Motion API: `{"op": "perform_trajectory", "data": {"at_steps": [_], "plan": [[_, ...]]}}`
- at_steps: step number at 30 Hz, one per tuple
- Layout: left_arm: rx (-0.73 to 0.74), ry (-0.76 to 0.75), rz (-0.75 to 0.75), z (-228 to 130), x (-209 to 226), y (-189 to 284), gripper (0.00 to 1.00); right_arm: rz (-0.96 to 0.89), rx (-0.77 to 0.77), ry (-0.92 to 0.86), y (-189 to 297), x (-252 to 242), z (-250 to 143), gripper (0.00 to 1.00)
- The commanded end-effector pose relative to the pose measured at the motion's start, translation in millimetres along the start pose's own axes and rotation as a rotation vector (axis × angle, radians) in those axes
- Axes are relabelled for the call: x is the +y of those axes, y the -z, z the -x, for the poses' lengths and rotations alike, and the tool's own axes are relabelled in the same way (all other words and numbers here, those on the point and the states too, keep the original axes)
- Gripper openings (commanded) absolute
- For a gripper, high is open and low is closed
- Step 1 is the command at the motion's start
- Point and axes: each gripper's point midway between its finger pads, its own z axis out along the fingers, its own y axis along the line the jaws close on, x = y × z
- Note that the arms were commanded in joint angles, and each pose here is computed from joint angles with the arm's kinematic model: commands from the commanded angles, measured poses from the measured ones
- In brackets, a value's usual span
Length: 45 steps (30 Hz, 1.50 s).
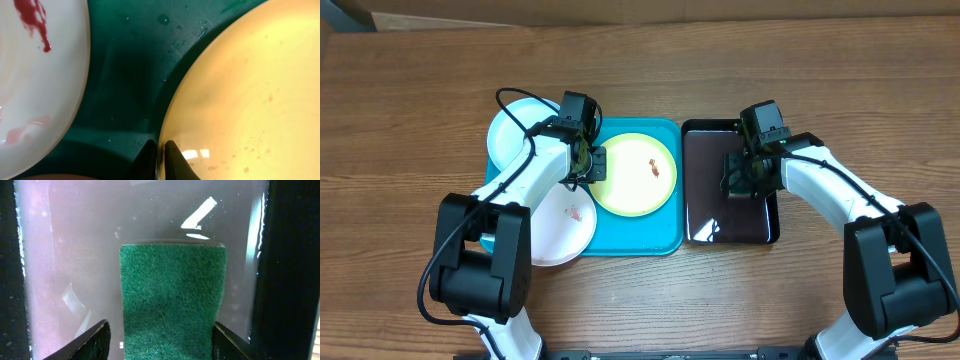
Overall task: Clean dirty plates on tray and stack at the side
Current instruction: 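Grasp the green sponge with the right gripper and lift it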
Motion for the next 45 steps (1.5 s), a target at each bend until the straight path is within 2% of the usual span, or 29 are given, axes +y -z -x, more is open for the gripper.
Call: {"op": "perform_trajectory", "data": {"at_steps": [1, 14, 19, 23, 25, 27, 28, 35, 45], "plan": [[0.017, -0.02, -0.008, -5, -1, -5, 0.1, 0.01, 0.001, 0.003, 0, 3, -2, 0.63], [0.017, -0.02, -0.008, -5, -1, -5, 0.1, 0.005, 0.016, 0.002, -9, -1, -14, 0.57], [0.017, -0.02, -0.008, -5, -1, -5, 0.1, 0.006, 0.019, 0.002, -9, -1, -15, 0.49], [0.017, -0.02, -0.008, -5, -1, -5, 0.1, 0.039, 0.027, 0.002, -9, 4, -16, 0.48], [0.017, -0.02, -0.008, -5, -1, -5, 0.11, 0.041, 0.026, 0.002, -9, 5, -16, 0.38], [0.017, -0.02, -0.008, -5, -1, -5, 0.1, 0.042, 0.026, 0.002, -6, 6, -13, 0.18], [0.017, -0.02, -0.008, -5, -1, -5, 0.1, 0.042, 0.025, 0.003, -1, 7, -10, 0.13], [0.016, -0.02, -0.008, -5, -1, -5, 0.1, 0.061, -0.044, 0.009, 45, 18, 19, 0.04], [0.013, -0.02, -0.009, -4, -1, -5, 0.11, -0.06, -0.175, 0.085, 98, 25, 26, 0.04]]}}
